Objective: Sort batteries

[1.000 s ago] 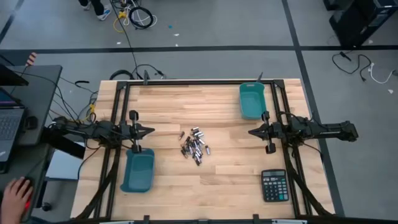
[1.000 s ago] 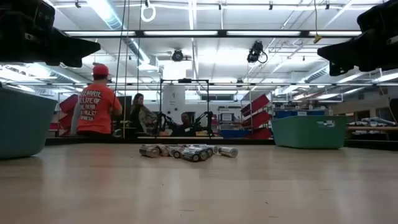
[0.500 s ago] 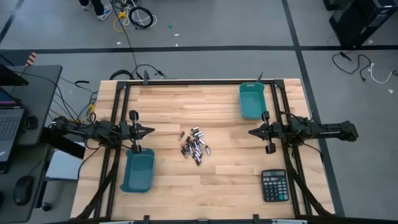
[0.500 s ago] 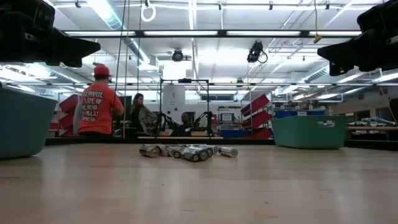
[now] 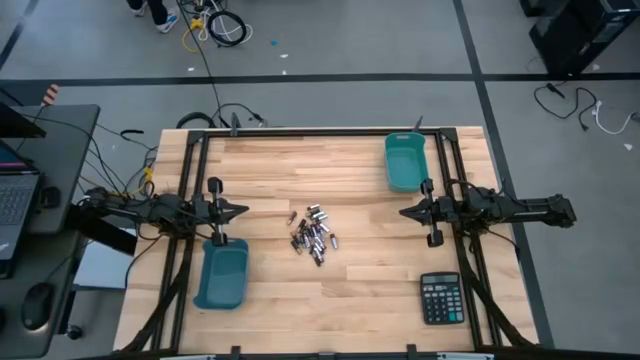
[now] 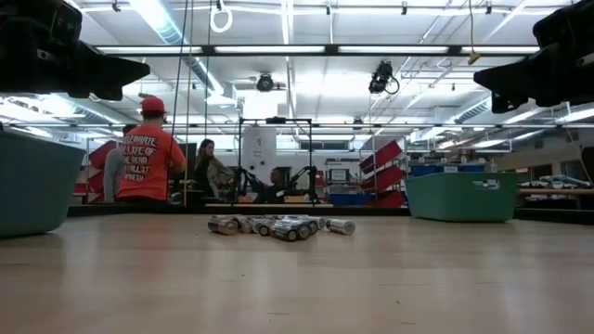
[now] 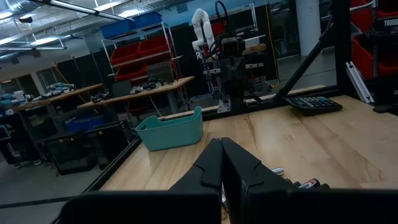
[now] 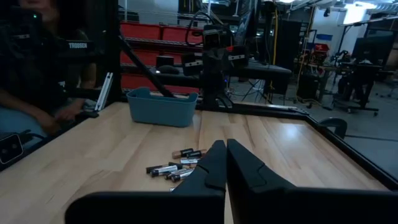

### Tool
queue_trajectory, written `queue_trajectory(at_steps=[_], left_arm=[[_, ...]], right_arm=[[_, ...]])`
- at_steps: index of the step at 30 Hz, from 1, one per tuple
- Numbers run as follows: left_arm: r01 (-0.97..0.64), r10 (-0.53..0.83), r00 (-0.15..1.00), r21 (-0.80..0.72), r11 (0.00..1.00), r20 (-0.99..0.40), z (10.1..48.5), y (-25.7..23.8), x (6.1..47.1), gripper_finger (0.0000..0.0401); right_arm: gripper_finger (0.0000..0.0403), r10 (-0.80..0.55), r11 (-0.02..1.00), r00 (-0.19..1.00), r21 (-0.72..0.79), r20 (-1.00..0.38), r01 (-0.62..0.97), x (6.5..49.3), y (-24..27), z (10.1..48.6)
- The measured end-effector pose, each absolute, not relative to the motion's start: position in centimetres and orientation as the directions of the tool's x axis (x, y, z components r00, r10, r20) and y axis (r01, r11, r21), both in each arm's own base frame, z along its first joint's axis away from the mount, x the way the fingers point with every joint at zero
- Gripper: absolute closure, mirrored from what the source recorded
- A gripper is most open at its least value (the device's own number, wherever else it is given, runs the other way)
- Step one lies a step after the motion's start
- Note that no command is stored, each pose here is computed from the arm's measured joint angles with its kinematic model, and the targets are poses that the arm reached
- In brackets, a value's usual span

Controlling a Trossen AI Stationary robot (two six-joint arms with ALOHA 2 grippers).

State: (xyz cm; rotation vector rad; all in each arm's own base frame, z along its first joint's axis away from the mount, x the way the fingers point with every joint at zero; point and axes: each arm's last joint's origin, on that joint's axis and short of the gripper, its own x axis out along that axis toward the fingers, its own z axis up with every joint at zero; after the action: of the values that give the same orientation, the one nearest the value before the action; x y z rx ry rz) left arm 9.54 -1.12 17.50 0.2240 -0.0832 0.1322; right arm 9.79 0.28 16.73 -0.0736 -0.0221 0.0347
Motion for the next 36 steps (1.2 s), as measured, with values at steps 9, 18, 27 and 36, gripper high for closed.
queue_trajectory(at_steps=[9, 18, 27, 36], left_arm=[[-0.139, 0.121, 0.988, 0.216, 0.966, 0.097, 17.50, -1.13, 9.54, 0.0399], [-0.140, 0.121, 0.988, 0.216, 0.966, 0.097, 17.51, -1.13, 9.53, 0.0399], [-0.141, 0.121, 0.987, 0.218, 0.966, 0.105, 17.60, -1.13, 9.52, 0.0399], [-0.159, 0.125, 0.974, 0.182, 0.970, 0.189, 18.43, -1.09, 9.40, 0.0399]], right_arm=[[0.0402, 0.035, 0.997, 0.999, -0.074, 0.021, -0.033, 9.79, 0.28, 16.74], [0.0402, 0.035, 0.997, 0.999, -0.074, 0.021, -0.034, 9.79, 0.28, 16.74], [0.0402, 0.035, 0.997, 0.999, -0.074, 0.021, -0.033, 9.79, 0.28, 16.74], [0.0401, 0.035, 0.997, 0.999, -0.074, 0.021, -0.034, 9.79, 0.28, 16.74]])
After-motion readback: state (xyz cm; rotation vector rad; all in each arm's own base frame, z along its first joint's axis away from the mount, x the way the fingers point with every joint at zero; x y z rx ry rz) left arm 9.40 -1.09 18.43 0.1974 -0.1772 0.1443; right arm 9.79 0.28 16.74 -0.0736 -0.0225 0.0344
